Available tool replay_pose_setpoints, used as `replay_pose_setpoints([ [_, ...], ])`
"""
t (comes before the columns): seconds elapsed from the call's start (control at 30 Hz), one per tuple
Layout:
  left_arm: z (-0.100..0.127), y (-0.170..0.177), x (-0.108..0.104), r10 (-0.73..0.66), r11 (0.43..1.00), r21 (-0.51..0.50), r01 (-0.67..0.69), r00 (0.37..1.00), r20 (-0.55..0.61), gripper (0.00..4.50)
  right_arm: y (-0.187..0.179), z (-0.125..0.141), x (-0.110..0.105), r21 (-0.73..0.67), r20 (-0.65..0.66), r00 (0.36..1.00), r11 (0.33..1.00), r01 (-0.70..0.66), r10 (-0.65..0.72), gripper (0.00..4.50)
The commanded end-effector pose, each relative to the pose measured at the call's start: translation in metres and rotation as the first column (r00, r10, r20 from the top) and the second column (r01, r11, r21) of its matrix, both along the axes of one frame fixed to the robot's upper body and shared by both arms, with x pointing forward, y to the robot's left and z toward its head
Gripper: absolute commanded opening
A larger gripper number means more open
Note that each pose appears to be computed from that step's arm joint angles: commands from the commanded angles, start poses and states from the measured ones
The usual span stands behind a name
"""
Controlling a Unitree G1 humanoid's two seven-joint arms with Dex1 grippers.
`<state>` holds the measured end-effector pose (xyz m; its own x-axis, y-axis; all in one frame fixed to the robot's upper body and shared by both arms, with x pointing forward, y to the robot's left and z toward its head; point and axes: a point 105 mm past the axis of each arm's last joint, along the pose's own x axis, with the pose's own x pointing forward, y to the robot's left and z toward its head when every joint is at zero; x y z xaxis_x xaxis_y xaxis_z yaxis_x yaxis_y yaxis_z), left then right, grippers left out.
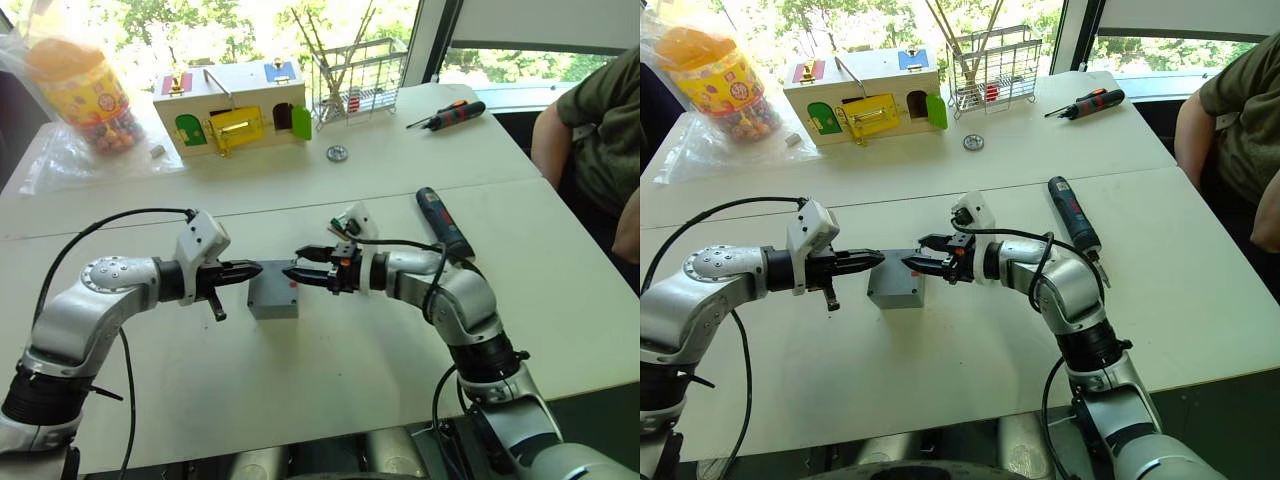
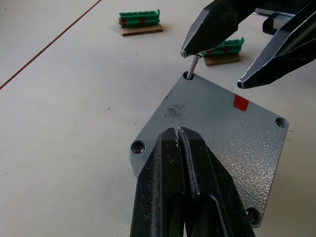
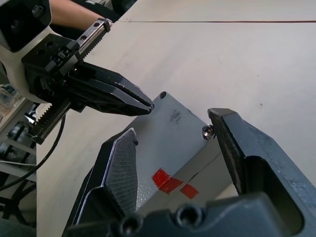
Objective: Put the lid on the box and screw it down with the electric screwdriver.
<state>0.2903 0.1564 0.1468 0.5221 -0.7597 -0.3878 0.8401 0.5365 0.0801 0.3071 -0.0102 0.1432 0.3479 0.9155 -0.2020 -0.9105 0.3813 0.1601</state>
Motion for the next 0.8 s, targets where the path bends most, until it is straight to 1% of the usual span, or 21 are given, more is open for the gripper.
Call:
replay_pose_setpoints([
  [0.03, 0.009, -0.003, 0.002, -0.017, 1.0, -0.002, 0.017, 0.999, 0.046, 0.0, 0.004, 0.016, -0.004, 0.034, 0.048, 0.999, 0.999, -0.019, 0.017, 2.74],
  [0.23, 0.009, -0.004, 0.003, -0.017, 1.0, -0.001, 0.017, 0.999, 0.047, 0.0, 0.004, 0.015, -0.001, 0.029, 0.053, 0.999, 1.0, -0.004, 0.003, 2.74],
  [0.33, 0.01, -0.004, 0.003, -0.017, 1.0, -0.001, 0.017, 0.998, 0.052, 0.0, 0.0, 0.019, 0.004, 0.035, 0.079, 0.997, 0.999, 0.023, -0.026, 2.74],
  [0.37, 0.013, -0.004, 0.003, -0.02, 1.0, -0.005, 0.02, 0.998, 0.058, 0.0, -0.003, 0.025, 0.005, 0.04, 0.1, 0.994, 0.999, 0.033, -0.037, 2.74],
  [0.43, 0.022, -0.007, 0.002, -0.032, 0.999, -0.027, 0.034, 0.997, 0.075, 0.0, -0.014, 0.045, 0.009, 0.063, 0.152, 0.986, 0.996, 0.058, -0.066, 2.74],
  [0.5, 0.029, -0.011, 0.001, -0.057, 0.998, -0.023, 0.059, 0.994, 0.094, 0.0, -0.03, 0.066, 0.011, 0.059, 0.182, 0.979, 0.995, 0.085, -0.094, 2.74],
  [0.6, 0.039, -0.022, -0.006, -0.141, 0.99, 0.001, 0.141, 0.983, 0.118, 0.0, -0.073, 0.087, 0.019, -0.074, 0.199, 0.967, 0.982, 0.174, -0.156, 2.74],
  [0.63, 0.042, -0.027, -0.009, -0.175, 0.984, 0.009, 0.175, 0.977, 0.125, 0.0, -0.087, 0.093, 0.018, -0.119, 0.194, 0.969, 0.977, 0.178, -0.153, 2.92],
  [0.7, 0.046, -0.034, -0.011, -0.228, 0.974, 0.027, 0.227, 0.964, 0.14, 0.0, -0.11, 0.1, 0.013, -0.212, 0.167, 0.977, 0.963, 0.169, -0.135, 3.44],
  [0.73, 0.048, -0.037, -0.012, -0.25, 0.968, 0.037, 0.247, 0.957, 0.145, 0.0, -0.119, 0.102, 0.013, -0.252, 0.154, 0.978, 0.952, 0.175, -0.14, 3.85],
  [0.8, 0.05, -0.045, -0.015, -0.304, 0.953, 0.058, 0.299, 0.94, 0.156, 0.0, -0.145, 0.102, 0.018, -0.344, 0.099, 0.973, 0.911, 0.228, -0.207, 4.47],
])
